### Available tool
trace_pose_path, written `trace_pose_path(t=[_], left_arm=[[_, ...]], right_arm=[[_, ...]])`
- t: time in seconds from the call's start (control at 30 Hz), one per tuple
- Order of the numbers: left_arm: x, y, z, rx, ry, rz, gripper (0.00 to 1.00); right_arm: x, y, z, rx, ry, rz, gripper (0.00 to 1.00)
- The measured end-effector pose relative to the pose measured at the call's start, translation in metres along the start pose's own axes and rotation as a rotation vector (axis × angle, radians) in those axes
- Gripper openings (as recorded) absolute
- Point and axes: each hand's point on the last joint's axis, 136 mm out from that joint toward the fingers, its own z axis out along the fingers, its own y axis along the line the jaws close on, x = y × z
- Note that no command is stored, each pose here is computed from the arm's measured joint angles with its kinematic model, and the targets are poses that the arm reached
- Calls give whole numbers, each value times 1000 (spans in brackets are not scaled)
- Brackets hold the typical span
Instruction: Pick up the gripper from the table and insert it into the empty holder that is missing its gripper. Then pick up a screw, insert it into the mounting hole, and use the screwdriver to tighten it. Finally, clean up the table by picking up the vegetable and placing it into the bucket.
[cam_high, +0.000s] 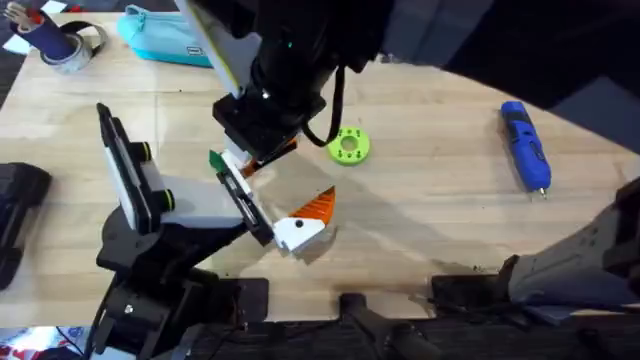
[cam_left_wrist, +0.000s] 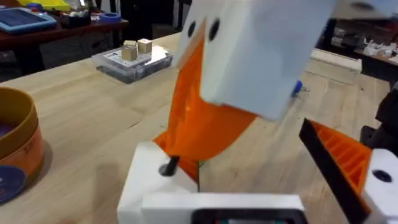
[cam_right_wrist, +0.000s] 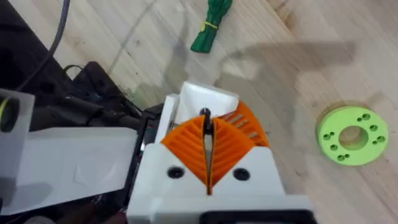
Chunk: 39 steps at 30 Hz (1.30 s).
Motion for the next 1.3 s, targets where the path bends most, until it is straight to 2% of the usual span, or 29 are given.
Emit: trace_pose_path(t=[0.4,1.3], left_arm=[[0,-1,0,3,0,0,991],[0,-1,0,8,0,3,991]], right_arm=[[-12,1,3,-2,-44,-7,6],[-5,-3,3,28,-18,-7,6]])
